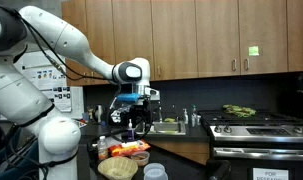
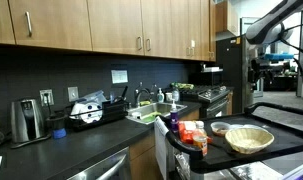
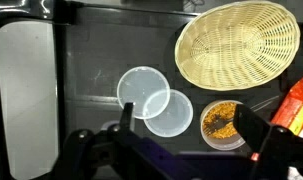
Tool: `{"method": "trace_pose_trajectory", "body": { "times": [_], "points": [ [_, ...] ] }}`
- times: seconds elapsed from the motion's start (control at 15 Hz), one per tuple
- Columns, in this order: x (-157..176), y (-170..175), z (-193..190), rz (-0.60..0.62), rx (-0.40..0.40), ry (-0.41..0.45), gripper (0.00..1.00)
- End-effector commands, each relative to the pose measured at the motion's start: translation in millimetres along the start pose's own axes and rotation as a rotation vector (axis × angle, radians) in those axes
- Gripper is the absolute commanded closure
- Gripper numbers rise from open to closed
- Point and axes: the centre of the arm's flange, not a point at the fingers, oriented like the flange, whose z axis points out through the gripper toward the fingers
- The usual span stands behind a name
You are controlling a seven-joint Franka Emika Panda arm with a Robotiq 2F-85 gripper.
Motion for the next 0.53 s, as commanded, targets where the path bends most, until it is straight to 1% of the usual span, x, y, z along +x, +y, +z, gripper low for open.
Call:
{"method": "trace_pose_trajectory", "body": {
  "times": [0.0, 0.33, 0.47],
  "points": [
    [0.0, 0.0, 0.0, 0.000, 0.000, 0.000, 0.00],
    [0.8, -2.1, 0.6, 0.004, 0.005, 0.004, 0.00],
    [4.3, -9.4, 3.1, -0.002, -0.017, 0.013, 0.00]
  ]
}}
